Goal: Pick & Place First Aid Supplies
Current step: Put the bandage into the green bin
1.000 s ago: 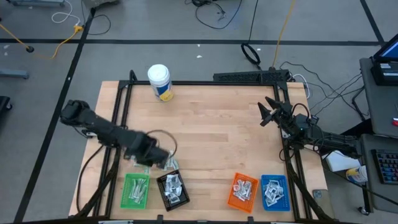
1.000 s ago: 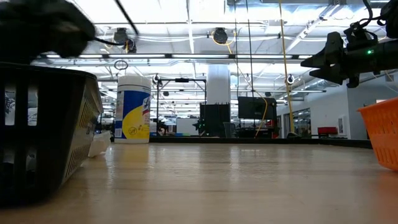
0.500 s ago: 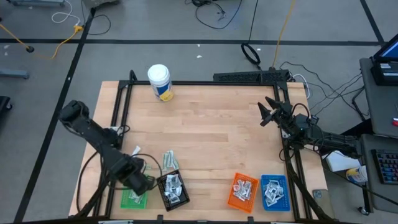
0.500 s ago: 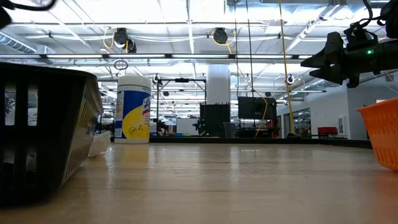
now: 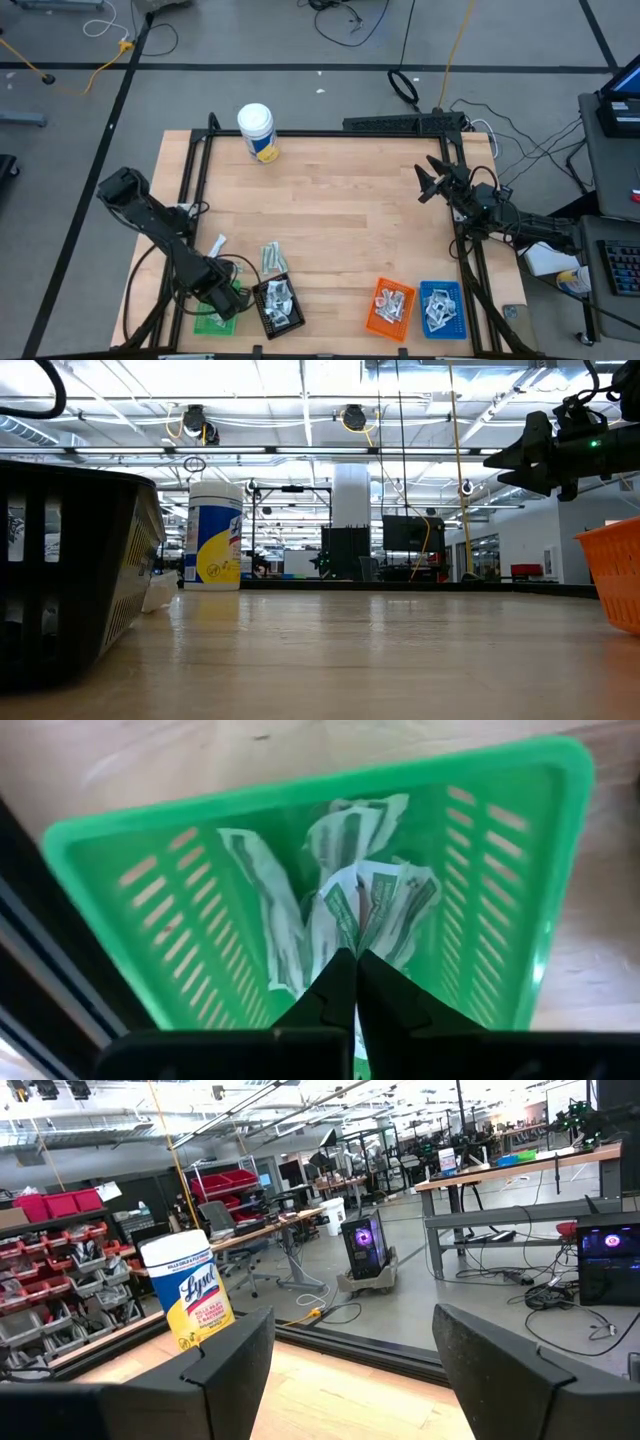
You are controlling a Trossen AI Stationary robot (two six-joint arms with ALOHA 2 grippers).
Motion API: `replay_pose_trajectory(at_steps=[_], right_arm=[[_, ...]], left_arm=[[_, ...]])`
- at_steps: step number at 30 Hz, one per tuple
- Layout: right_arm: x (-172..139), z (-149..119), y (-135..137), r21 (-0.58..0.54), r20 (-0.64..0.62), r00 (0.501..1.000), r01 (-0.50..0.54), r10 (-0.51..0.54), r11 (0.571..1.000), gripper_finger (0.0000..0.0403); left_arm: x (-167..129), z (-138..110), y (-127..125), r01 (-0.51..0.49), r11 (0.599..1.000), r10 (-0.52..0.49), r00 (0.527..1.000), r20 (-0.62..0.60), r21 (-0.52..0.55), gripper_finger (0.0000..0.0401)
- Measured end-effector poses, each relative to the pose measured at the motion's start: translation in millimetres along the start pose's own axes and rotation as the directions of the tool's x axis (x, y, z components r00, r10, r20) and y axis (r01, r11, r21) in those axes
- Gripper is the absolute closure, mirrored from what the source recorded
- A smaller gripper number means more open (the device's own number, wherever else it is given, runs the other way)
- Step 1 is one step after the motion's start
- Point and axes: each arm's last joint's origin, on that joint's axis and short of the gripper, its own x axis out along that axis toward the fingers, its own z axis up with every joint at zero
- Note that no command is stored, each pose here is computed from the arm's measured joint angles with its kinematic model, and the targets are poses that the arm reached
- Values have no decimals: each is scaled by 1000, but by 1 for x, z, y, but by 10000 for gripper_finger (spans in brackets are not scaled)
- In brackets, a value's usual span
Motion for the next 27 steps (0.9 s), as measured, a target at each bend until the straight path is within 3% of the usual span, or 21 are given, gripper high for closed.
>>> replay_pose_trajectory(at_steps=[6,14,18,27], right_arm=[[0,0,0,0,0,1000,0,0,1000,136],[0,0,0,0,0,1000,0,0,1000,136],[0,0,0,0,0,1000,0,0,1000,135],[0,0,0,0,0,1000,0,0,1000,135]], left_arm=[[0,0,1,-15,1000,15,1000,-13,-2,359],[-13,-1,4,25,999,-24,999,-46,22,218],[-26,4,9,43,999,-42,998,-52,5,170],[-56,30,14,99,995,-100,993,-58,-25,143]])
